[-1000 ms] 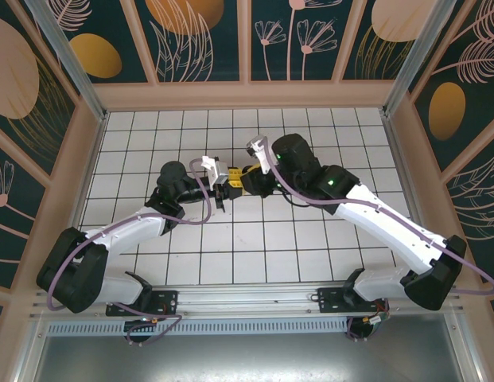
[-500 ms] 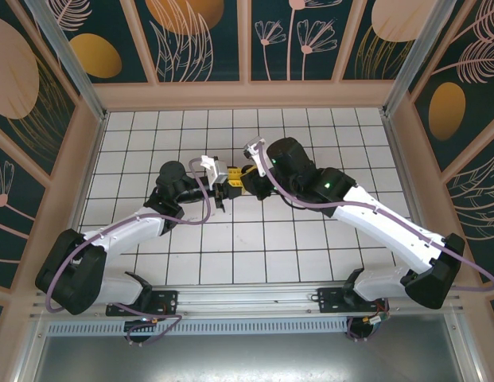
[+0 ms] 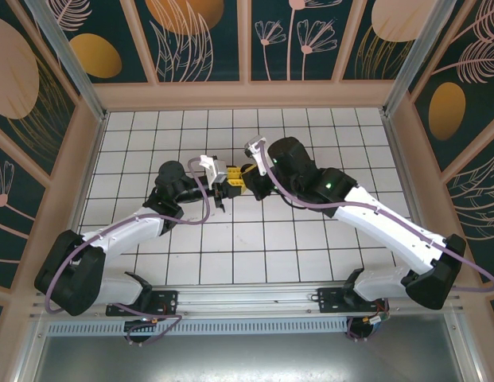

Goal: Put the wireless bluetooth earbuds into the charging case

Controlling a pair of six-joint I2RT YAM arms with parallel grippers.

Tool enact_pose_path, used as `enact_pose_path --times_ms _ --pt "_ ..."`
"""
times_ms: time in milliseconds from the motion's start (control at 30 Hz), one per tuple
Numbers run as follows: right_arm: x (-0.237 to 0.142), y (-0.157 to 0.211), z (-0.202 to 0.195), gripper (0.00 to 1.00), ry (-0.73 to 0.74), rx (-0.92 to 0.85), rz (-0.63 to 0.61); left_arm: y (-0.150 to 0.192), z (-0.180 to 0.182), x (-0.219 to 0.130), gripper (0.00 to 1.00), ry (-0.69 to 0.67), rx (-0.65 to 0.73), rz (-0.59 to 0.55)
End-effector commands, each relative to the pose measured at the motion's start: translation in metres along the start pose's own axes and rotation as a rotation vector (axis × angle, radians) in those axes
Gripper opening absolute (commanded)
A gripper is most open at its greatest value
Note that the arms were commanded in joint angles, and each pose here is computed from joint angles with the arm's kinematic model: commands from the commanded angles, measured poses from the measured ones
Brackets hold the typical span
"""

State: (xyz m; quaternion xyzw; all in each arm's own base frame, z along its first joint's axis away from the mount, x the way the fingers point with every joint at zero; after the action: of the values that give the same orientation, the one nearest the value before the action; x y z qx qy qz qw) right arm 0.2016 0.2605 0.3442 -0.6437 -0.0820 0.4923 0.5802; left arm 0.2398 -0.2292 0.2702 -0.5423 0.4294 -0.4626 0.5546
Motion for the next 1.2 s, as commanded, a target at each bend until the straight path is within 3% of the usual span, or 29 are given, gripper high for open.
enact_pose_path --times_ms 0,500,967,1167 --pt "-0.015 -0.022 -0.001 0.02 0.017 0.028 -0.114 -0.026 -0.005 0.0 0.0 0.033 0.106 -0.082" --pt "-0.034 -0.038 -0.009 0.0 0.036 0.081 -0.205 -0.02 0.0 0.002 0.0 -0.003 0.098 -0.072" --pt "-0.053 -0.047 -0.01 0.01 0.044 0.172 -0.267 -0.02 0.013 -0.014 0.0 -0.294 0.163 -0.176" --pt "-0.048 -0.049 -0.017 0.01 0.109 0.255 -0.283 -0.015 0.013 -0.017 0.0 -0.325 0.22 -0.169"
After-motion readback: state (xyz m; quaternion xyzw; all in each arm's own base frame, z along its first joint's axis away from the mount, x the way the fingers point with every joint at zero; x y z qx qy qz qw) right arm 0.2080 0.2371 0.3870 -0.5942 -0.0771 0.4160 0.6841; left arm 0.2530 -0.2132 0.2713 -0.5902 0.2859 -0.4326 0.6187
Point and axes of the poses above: each hand's point on the last joint's axis, 136 mm out from that joint toward the fingers, its own x axis out along the fingers, its own z axis along the line the jaws close on, y = z × x, the point moved 8 cm from there along -x, back along the fingers, and after that the axes turned 1 degree about x, right-handed, at the moved point
